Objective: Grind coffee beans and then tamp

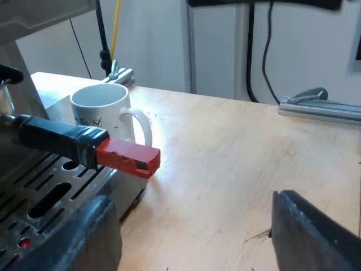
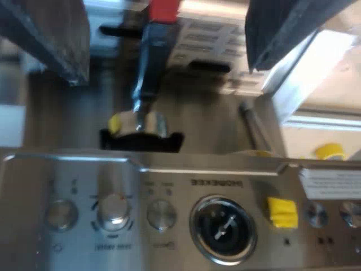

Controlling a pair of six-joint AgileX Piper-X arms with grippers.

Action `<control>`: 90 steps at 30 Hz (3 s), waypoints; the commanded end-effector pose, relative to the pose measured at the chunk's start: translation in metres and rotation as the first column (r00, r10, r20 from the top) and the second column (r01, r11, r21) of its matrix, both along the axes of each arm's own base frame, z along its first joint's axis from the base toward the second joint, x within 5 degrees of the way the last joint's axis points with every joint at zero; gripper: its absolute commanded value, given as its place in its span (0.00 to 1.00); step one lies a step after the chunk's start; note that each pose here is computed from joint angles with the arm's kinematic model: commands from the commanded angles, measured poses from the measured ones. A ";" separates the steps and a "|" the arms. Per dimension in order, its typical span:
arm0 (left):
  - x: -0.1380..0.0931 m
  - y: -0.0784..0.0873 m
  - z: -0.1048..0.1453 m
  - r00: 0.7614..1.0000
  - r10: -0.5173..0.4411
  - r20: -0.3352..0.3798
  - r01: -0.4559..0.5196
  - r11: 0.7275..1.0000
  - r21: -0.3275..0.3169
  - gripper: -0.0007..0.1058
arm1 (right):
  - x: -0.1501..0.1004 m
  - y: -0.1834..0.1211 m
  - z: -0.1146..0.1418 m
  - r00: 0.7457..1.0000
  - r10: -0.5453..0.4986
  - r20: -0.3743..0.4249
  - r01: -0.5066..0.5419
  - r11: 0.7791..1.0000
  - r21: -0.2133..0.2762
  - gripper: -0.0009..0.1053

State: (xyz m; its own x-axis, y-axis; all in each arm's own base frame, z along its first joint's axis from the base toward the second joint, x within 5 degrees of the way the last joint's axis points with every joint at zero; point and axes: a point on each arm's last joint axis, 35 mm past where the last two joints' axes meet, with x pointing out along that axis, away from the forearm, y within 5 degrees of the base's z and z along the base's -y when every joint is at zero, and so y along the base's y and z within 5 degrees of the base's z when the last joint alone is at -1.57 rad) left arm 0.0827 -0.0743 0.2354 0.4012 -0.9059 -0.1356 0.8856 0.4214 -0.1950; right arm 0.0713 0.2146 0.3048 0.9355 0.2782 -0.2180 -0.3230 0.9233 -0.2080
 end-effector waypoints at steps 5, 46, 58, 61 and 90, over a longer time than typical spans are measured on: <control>-0.002 0.000 0.004 1.000 -0.012 0.006 0.012 1.000 -0.015 0.57 | 0.032 0.001 -0.002 0.923 0.010 -0.384 -0.038 0.997 -0.064 0.57; -0.002 0.000 0.004 1.000 -0.012 0.006 0.012 1.000 -0.015 0.57 | 0.114 0.040 -0.077 0.788 -0.052 -0.613 0.026 0.998 -0.051 0.57; -0.002 0.000 0.004 1.000 -0.012 0.006 0.012 1.000 -0.015 0.57 | 0.116 0.042 -0.078 0.833 -0.042 -0.552 0.005 0.998 -0.067 0.57; -0.002 0.000 0.004 1.000 -0.012 0.006 0.012 1.000 -0.015 0.57 | 0.117 0.041 -0.079 0.832 -0.045 -0.552 0.009 0.998 -0.068 0.57; -0.002 0.000 0.004 1.000 -0.012 0.006 0.012 1.000 -0.015 0.57 | 0.116 0.042 -0.079 0.811 0.000 -0.585 -0.030 0.999 -0.041 0.01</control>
State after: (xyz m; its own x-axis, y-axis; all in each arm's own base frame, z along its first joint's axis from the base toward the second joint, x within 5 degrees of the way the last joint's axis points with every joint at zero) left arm 0.0824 -0.0742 0.2356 0.3997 -0.9068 -0.1339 0.8867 0.4196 -0.1942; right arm 0.1872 0.2536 0.2230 0.6450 0.2168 -0.7328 -0.3670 0.9290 -0.0482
